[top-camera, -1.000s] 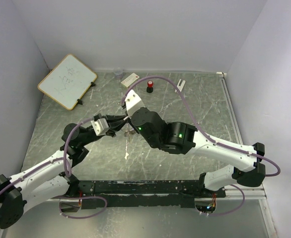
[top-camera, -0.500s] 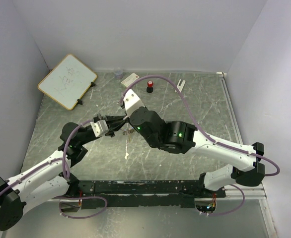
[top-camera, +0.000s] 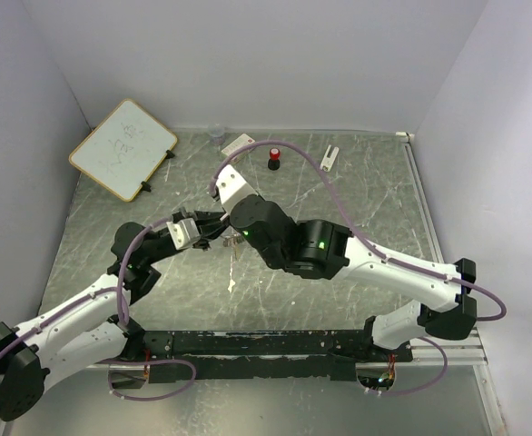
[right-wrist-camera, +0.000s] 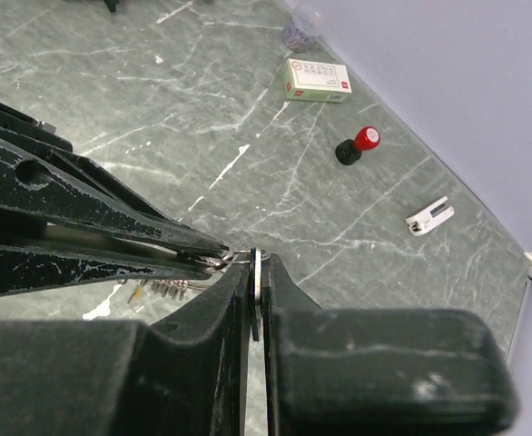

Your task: Remove the keys from the keyring

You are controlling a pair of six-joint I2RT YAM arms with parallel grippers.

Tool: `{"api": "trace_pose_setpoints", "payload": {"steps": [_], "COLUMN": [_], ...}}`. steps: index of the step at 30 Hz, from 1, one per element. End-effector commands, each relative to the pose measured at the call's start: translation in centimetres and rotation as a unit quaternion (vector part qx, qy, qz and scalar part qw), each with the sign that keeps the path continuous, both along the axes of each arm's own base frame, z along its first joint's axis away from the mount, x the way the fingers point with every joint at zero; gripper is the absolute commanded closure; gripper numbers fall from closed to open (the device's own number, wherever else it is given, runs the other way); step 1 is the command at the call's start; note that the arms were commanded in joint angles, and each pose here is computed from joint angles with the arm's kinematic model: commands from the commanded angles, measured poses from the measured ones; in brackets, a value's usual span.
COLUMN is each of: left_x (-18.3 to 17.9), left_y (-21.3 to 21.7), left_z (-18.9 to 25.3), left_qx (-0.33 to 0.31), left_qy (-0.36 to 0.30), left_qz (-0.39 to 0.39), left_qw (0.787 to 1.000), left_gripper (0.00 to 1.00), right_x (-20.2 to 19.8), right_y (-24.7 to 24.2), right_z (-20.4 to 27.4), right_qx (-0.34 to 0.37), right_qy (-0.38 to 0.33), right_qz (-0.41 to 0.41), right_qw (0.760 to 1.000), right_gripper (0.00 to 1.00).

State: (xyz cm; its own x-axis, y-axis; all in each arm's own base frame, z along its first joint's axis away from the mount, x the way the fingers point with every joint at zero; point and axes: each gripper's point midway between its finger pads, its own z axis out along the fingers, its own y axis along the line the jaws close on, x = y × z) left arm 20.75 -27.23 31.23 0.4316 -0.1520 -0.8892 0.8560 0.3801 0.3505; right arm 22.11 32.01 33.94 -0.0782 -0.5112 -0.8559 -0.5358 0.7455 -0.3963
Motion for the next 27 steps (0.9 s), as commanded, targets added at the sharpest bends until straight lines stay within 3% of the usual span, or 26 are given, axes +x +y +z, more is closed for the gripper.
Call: {"api": "trace_pose_setpoints", "payload": {"steps": [1, 11, 19, 27], "left_x": [-2.6, -3.2, -3.4, -4.4], "left_y": [-1.0, -0.7, -0.3, -0.1], "left_z": [-1.5, -1.2, -0.6, 0.5], "left_qx": [0.027, 0.022, 0.015, 0.005], "left_qy": [0.004, -0.010, -0.017, -0.031], "left_qz": [-0.071, -0.075, -0.068, -0.083], "left_qw": [0.997, 0.997, 0.997, 0.996], "left_gripper": [0.93, 0.93, 0.93, 0.93], "right_x": [0.8, -0.1, -0.5, -0.4], "right_y": [1.1, 2.2, 1.4, 0.9], "right_z": [3.3, 2.4, 1.9, 0.2], "right_qx": [0.047, 0.038, 0.033, 0.010], "right_qy": [-0.023, 0.011, 0.021, 0.031], "right_qz": [-0.004, 0.031, 0.035, 0.028], "right_qw": [0.999, 0.999, 0.999, 0.999], "right_gripper": [0.92, 0.82, 0.99, 1.00]}}
